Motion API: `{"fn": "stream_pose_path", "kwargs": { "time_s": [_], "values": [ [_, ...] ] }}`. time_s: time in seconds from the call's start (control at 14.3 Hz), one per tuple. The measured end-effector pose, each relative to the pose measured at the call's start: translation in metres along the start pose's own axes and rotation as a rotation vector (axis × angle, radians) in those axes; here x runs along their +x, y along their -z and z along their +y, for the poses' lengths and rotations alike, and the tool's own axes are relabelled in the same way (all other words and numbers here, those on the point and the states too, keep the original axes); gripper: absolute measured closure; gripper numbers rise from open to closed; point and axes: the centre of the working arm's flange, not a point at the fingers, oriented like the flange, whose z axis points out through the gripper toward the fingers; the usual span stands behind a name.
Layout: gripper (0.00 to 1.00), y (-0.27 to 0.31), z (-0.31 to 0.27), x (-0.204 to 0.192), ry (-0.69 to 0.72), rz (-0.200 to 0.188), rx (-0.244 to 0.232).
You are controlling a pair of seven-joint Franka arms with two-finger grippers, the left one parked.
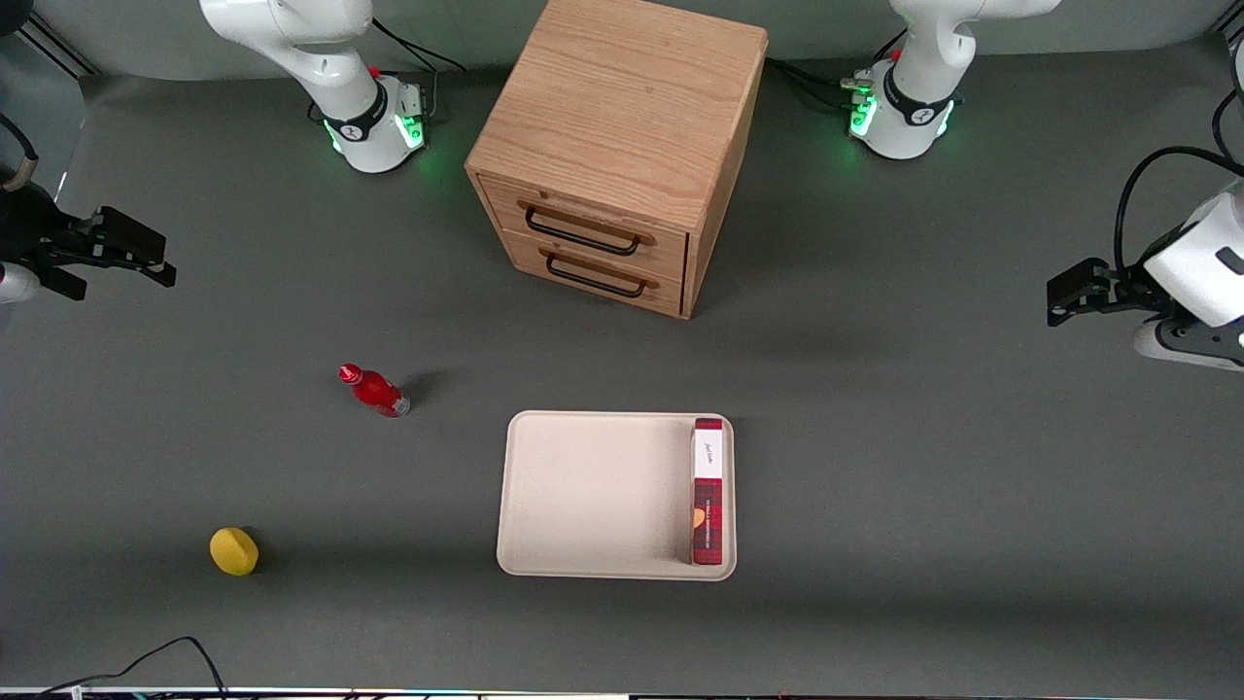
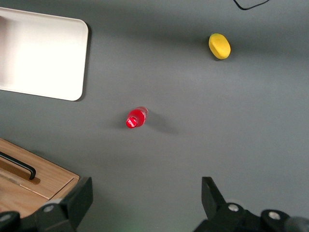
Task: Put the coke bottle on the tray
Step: 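Move the open right gripper over the red Coca-Cola bottle, then lower the right gripper and close it around the bottle's body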
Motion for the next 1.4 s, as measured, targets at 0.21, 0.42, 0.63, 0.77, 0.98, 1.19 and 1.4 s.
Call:
{"fn": "stream_pose_path", "kwargs": {
  "time_s": [0.21, 0.42, 0.63, 0.77, 0.98, 1.19, 1.4],
  "values": [
    [0.00, -0.029, -0.005, 0.011, 0.007, 0.030, 0.008],
    [0.02, -0.070, -0.012, 0.019, 0.015, 0.033, 0.014],
    [0.03, -0.113, -0.023, 0.023, 0.030, 0.049, 0.017],
    [0.02, -0.144, -0.032, 0.024, 0.042, 0.063, 0.018],
    [0.02, -0.188, -0.037, 0.020, 0.048, 0.082, 0.018],
    [0.00, -0.233, -0.046, 0.010, 0.061, 0.091, 0.019],
    [0.00, -0.262, -0.052, 0.004, 0.071, 0.095, 0.021]
  ]
}}
